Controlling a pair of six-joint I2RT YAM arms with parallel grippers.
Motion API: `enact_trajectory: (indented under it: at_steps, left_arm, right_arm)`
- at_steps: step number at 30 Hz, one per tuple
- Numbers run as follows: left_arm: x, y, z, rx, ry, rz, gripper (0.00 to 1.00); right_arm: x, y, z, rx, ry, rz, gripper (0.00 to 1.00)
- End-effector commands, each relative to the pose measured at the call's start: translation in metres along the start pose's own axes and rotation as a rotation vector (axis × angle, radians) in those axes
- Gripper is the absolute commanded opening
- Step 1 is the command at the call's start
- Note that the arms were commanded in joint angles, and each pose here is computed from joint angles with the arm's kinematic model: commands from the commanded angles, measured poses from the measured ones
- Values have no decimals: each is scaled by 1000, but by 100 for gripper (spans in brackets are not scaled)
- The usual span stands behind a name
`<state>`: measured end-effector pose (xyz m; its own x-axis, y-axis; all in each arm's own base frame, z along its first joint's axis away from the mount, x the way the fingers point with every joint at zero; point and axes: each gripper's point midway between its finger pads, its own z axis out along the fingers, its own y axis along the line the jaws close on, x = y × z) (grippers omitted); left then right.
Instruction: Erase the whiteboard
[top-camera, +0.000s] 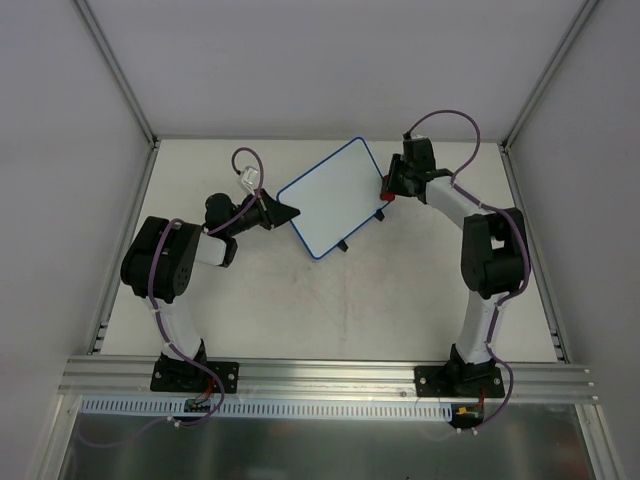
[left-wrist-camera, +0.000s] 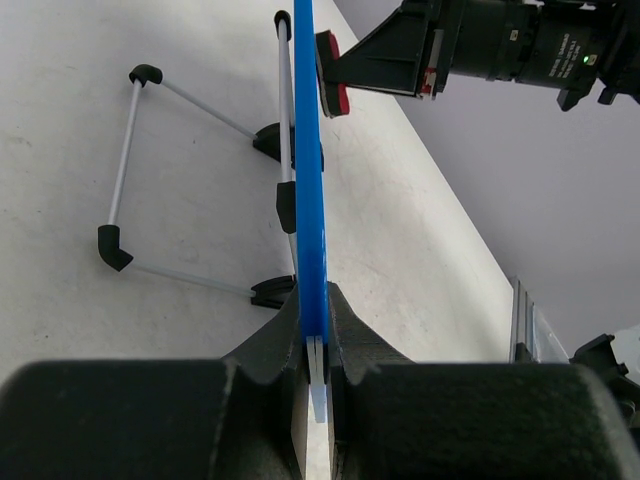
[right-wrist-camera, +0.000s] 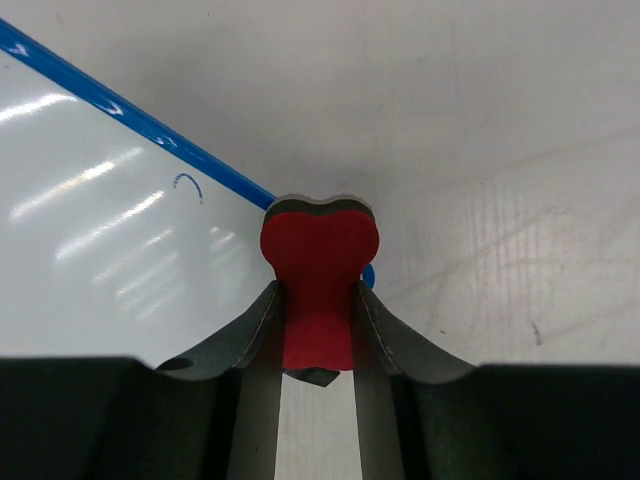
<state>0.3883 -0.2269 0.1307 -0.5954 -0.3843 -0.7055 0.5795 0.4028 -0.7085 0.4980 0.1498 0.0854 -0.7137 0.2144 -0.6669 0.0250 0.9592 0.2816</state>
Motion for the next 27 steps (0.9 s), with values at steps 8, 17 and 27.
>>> enact_trajectory:
  at_steps: [8,17,27]
  left_arm:
    - [-23,-57,6,231,-45,237,0]
    - [-24,-54,8,211,-36,222,0]
    - [-27,-52,10,191,-35,205,0]
  right_arm:
    - [-64,25,-47,57,-194,-459,0]
    - [-70,38,-47,112,-320,-640,0]
    - [-90,30,-35,244,-321,-685,0]
